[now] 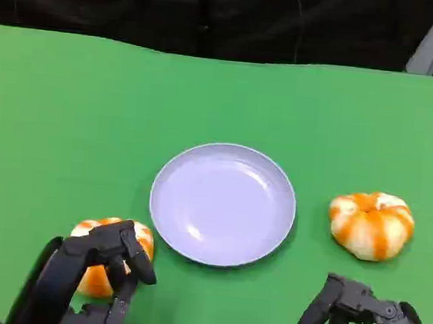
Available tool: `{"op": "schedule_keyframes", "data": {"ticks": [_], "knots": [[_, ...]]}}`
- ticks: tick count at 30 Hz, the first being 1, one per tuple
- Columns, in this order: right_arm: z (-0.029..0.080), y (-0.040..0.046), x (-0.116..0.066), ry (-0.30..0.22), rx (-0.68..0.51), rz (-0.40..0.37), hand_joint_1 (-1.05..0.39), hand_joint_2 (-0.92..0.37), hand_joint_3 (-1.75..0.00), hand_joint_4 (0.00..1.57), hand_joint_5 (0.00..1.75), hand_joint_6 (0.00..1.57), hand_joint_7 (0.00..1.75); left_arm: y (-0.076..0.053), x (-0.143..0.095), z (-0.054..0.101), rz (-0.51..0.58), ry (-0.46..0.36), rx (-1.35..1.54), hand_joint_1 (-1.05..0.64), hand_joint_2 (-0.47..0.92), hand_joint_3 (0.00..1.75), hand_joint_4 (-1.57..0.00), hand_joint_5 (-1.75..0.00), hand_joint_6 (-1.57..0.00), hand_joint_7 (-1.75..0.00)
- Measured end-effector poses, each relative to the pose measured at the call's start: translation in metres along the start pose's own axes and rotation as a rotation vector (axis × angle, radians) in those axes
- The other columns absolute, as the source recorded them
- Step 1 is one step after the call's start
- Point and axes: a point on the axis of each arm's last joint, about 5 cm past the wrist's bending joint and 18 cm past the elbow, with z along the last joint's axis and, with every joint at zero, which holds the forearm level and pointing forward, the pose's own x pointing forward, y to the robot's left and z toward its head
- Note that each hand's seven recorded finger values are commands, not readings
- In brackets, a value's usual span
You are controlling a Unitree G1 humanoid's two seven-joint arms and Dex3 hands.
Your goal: Grasp the bread from the table and place it into the plate.
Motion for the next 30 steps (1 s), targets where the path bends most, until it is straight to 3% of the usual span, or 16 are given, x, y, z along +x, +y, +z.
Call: {"op": "schedule_keyframes", "data": {"ticks": [20,24,25,26,29,30], "knots": [[-0.0003,0.0001,-0.0001,0.001,0.001,0.000,-0.04,-0.36,-1.37,0.77,1.75,0.73,1.40,0.0000,0.0000,0.0000,0.000,0.000,-0.001,0.05,0.28,1.44,-0.88,-1.64,-0.84,-1.35],[-0.0002,0.0001,0.0001,0.001,0.000,0.001,-0.04,-0.35,-1.38,0.77,1.75,0.73,1.40,0.0000,0.0005,-0.0006,0.000,-0.001,-0.003,0.04,0.32,1.37,-0.87,-1.45,-0.88,-1.12],[-0.0002,0.0001,0.0002,0.001,0.000,0.001,-0.05,-0.35,-1.38,0.77,1.75,0.73,1.40,0.0000,0.0006,-0.0006,0.001,-0.003,-0.003,0.02,0.42,1.17,-0.85,-1.22,-0.88,-0.96],[-0.0002,0.0001,0.0002,0.000,0.000,0.001,-0.05,-0.35,-1.38,0.77,1.75,0.73,1.40,0.0000,0.0004,-0.0009,0.003,-0.006,-0.007,0.01,0.46,1.07,-0.85,-1.12,-0.89,-0.87],[-0.0002,0.0001,0.0002,0.000,0.000,0.001,-0.05,-0.35,-1.38,0.77,1.75,0.73,1.40,0.0000,0.0006,-0.0020,0.010,-0.010,-0.020,0.00,0.51,0.98,-0.86,-1.03,-0.92,-0.78],[-0.0002,0.0001,0.0002,0.000,0.000,0.001,-0.04,-0.35,-1.38,0.77,1.75,0.73,1.40,-0.0001,0.0007,-0.0024,0.010,-0.012,-0.021,-0.03,0.59,0.80,-0.78,-0.88,-0.83,-0.57]]}}
